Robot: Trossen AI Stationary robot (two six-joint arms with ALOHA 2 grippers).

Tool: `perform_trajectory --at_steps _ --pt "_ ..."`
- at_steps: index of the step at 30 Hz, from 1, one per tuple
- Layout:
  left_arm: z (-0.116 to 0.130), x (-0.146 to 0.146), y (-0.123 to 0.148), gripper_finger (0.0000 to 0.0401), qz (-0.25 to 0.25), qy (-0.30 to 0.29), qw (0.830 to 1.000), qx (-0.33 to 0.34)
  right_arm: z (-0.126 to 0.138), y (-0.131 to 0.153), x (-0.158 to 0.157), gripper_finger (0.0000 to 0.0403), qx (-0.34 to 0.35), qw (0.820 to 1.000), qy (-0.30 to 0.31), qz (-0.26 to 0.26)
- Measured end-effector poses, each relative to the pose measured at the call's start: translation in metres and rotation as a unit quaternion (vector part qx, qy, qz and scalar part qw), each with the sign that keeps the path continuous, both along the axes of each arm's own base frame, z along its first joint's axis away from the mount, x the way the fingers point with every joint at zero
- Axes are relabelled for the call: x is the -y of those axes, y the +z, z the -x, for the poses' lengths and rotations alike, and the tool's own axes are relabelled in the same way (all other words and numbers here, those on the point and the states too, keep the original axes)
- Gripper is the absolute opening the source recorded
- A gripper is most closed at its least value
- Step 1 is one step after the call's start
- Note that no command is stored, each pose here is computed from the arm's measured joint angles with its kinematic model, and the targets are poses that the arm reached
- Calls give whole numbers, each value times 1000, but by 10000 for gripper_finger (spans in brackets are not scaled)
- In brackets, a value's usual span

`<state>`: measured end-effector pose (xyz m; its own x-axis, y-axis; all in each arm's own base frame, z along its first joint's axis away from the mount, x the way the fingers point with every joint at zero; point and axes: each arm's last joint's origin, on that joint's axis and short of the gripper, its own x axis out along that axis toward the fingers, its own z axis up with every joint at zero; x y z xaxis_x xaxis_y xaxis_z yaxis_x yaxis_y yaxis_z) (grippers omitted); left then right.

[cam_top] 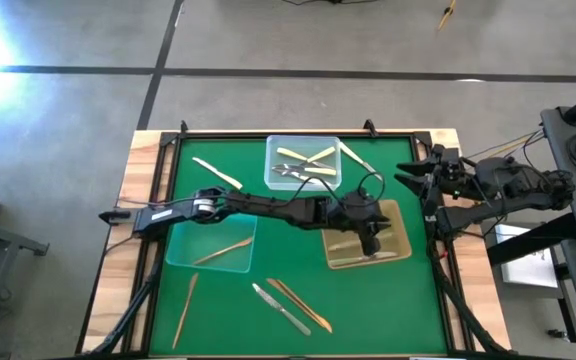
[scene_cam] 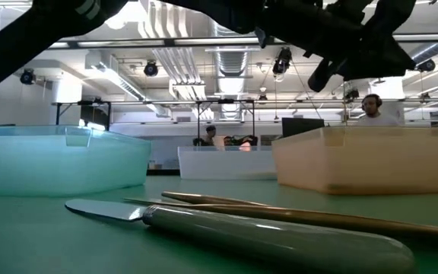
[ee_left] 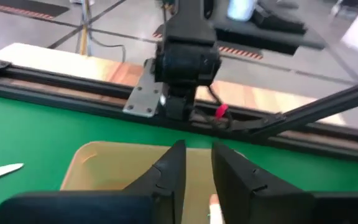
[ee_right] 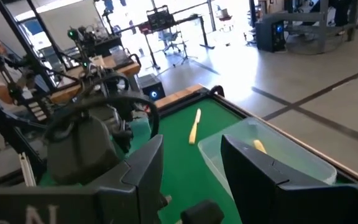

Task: Sort silverware by color (type)
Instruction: Put the gold knife into the blue bin

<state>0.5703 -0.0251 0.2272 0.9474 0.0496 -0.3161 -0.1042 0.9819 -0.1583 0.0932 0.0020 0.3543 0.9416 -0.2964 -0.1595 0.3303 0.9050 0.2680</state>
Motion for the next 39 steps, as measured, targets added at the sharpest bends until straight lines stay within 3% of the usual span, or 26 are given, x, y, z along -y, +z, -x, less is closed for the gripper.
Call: perform_trajectory --at_steps 5,9,12,15,20,26,31,32,36,39 --pt "-2 0 6 90 20 -14 999 25 0 -2 0 153 -6 1000 -2 -8" --pt "0 4 29 107 42 -90 995 14 1 -5 0 153 -18 1000 -4 -19" --pt "11 5 52 109 59 -172 983 -15 2 -8 0 153 -33 999 -6 -24" --pt "40 5 66 107 105 -202 968 -109 3 -10 0 153 -47 999 -6 -23" --pt "100 7 81 102 130 -170 919 -330 3 -13 0 153 -64 998 -6 -18" --pt "151 50 99 100 137 -86 869 -468 5 -18 1 153 -92 996 -6 -14" --pt "189 106 104 100 79 16 848 -524 6 -22 1 153 -113 993 -8 -14" --pt "194 118 104 100 77 37 850 -519 7 -23 1 153 -117 993 -10 -18" --pt "218 163 101 100 95 91 859 -495 7 -25 1 153 -121 992 -13 -27" --pt "242 190 88 100 110 158 837 -512 7 -25 1 153 -121 992 -13 -29"
